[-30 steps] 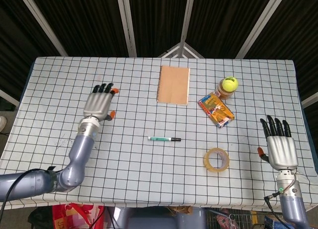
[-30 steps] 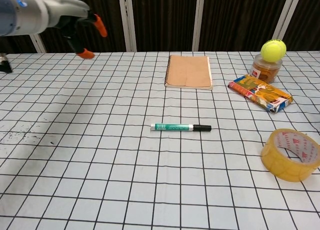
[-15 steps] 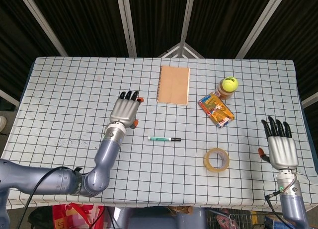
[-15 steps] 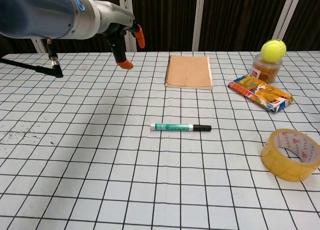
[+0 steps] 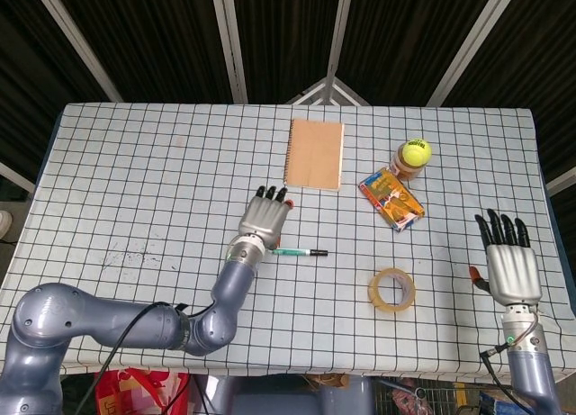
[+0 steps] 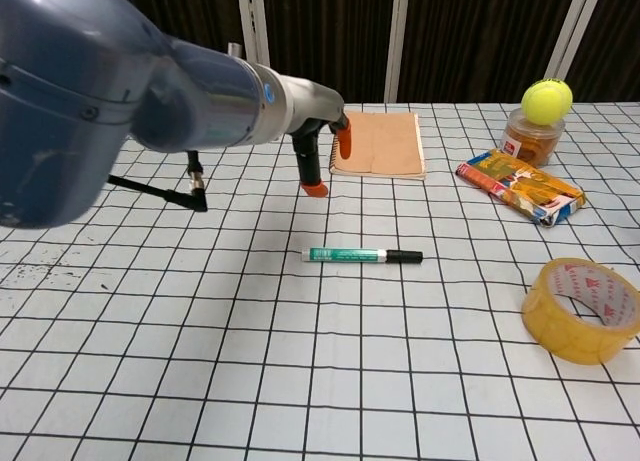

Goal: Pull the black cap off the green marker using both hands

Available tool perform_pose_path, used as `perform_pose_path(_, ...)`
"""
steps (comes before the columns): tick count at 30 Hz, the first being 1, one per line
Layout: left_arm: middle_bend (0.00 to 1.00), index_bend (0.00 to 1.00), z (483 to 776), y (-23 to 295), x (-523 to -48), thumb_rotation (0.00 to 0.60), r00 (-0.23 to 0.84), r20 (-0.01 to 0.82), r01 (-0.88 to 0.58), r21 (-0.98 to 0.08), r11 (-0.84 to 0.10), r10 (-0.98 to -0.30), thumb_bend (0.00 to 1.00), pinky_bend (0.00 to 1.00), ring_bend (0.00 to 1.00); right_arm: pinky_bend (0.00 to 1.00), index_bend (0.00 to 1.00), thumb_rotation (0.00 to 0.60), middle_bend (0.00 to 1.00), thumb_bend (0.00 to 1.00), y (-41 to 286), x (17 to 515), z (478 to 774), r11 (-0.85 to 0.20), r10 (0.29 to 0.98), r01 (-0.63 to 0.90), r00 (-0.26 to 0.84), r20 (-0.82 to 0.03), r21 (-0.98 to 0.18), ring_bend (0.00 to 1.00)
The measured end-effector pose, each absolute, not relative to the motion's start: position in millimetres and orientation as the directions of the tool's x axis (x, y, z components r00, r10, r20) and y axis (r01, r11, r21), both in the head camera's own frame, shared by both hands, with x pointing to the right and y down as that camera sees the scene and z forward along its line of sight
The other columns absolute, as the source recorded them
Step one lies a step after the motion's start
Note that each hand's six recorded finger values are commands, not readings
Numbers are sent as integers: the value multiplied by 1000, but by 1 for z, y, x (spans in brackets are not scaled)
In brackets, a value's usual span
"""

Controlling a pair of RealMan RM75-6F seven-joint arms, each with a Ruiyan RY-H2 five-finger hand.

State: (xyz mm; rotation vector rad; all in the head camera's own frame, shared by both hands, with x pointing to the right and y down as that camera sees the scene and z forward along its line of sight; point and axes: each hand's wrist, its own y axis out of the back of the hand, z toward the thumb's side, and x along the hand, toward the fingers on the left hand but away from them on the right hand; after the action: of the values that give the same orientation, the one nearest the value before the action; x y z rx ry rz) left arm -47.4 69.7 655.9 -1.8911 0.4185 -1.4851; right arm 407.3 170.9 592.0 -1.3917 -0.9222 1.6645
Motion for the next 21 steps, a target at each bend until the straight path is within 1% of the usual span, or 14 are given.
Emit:
perform_pose_path(5,23,277,658,83,-29,600,309,741,178,-661,-729,-596,453,0,0,44,100,600,27,301,170,407,596,-452,891,-105,-110,-441,-886,8)
perform_pose_path(11,32,339,666,96,-20,600,303,770,209,-629,-749,-562,454,0,0,41,101,600,27,301,172,411,602,-460,886,-102,-114,-449,-882,7)
perform_pose_path(15,32,343,674,98,-23,600,271,779,240,-623,-744,-565,454,0,0,41,101,600,27,301,174,416,604,-463,884,-97,-121,-451,-881,6)
perform_pose_path(21,31,336,686,101,-31,600,242,787,222,-614,-757,-568,453,0,0,41,101,600,27,301,179,424,608,-470,880,-90,-131,-457,-878,5)
